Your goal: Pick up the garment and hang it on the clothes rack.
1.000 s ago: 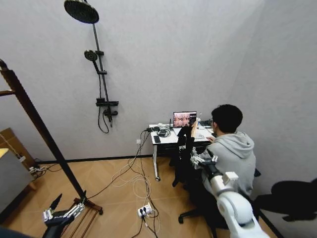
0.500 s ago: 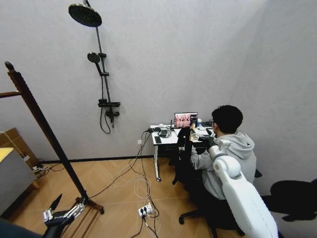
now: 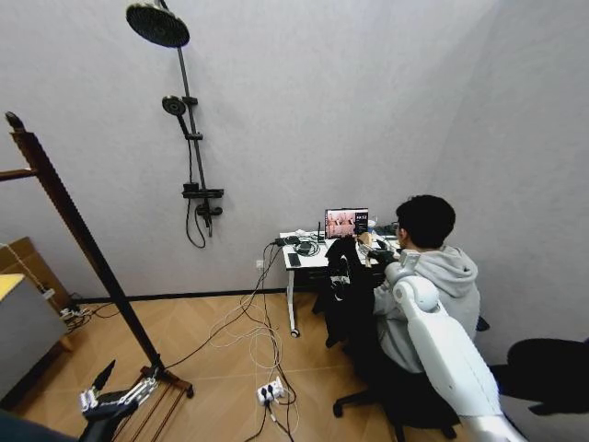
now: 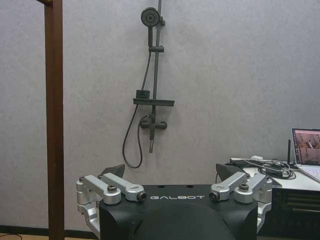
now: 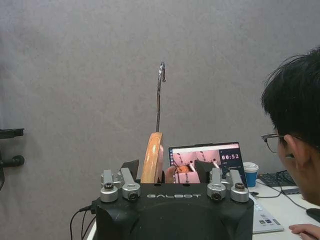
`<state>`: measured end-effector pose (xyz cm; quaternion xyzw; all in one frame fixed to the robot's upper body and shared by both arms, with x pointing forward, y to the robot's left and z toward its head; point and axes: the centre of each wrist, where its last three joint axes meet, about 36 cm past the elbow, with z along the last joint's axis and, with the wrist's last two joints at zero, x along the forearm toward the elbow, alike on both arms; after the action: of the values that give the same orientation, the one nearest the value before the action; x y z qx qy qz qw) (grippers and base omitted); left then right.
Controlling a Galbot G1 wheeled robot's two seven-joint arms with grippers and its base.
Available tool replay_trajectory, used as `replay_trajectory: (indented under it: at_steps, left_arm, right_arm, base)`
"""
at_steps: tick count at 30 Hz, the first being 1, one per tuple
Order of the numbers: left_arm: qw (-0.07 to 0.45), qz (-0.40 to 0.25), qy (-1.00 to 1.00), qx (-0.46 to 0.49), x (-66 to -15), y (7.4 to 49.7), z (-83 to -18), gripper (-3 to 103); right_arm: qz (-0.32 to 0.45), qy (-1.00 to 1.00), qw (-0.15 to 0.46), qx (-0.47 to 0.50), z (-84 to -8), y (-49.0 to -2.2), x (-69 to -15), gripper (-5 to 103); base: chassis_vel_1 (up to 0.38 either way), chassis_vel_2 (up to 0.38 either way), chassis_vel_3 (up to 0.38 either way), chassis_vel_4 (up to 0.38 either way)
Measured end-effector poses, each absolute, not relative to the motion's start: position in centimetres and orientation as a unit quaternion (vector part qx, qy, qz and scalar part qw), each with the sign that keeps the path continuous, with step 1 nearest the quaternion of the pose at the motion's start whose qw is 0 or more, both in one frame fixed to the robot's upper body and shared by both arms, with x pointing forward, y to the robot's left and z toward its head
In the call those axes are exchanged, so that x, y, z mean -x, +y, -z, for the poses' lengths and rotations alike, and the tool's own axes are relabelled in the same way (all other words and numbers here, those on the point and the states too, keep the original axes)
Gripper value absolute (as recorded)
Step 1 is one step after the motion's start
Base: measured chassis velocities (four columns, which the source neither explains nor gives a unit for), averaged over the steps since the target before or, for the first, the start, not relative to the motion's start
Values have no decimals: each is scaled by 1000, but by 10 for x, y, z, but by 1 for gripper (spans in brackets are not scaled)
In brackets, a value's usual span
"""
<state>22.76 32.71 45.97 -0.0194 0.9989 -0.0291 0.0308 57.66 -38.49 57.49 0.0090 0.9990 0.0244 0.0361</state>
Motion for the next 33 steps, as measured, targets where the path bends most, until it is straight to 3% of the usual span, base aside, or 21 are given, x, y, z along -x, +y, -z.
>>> replay_trajectory:
  at_steps: [4, 6, 10, 12, 14, 23, 33]
  left_arm:
    - [31, 29, 999, 19, -228, 327, -460, 100]
    - [31, 29, 999, 19, -228, 327, -460, 100]
    - [31, 29, 999, 19, -228, 327, -460, 100]
    - [31, 29, 999, 19, -228, 327, -460, 100]
    - [31, 29, 999, 19, -228, 327, -460, 100]
    - [31, 29, 999, 19, -228, 327, -460, 100]
    - [31, 29, 999, 19, -228, 327, -460, 100]
  right_arm:
    - [-19, 999, 38, -3, -578, -386, -574, 52]
    - [-13, 999, 38, 4, -581, -388, -572, 37]
    - [-11, 999, 37, 7, -582, -389, -570, 31]
    - [-11, 999, 36, 8, -582, -390, -567, 15]
    - [-11, 999, 36, 10, -582, -389, -565, 11]
    - [-5, 999, 46, 18, -588, -386, -555, 10]
    - [-8, 992, 79, 93, -618, -348, -518, 10]
  base:
    - [0, 0, 0, 0]
    - [0, 0, 0, 0]
    - [0, 0, 0, 0]
    - [0, 0, 0, 0]
    - [0, 0, 0, 0]
    - [0, 0, 0, 0]
    - [0, 0, 0, 0]
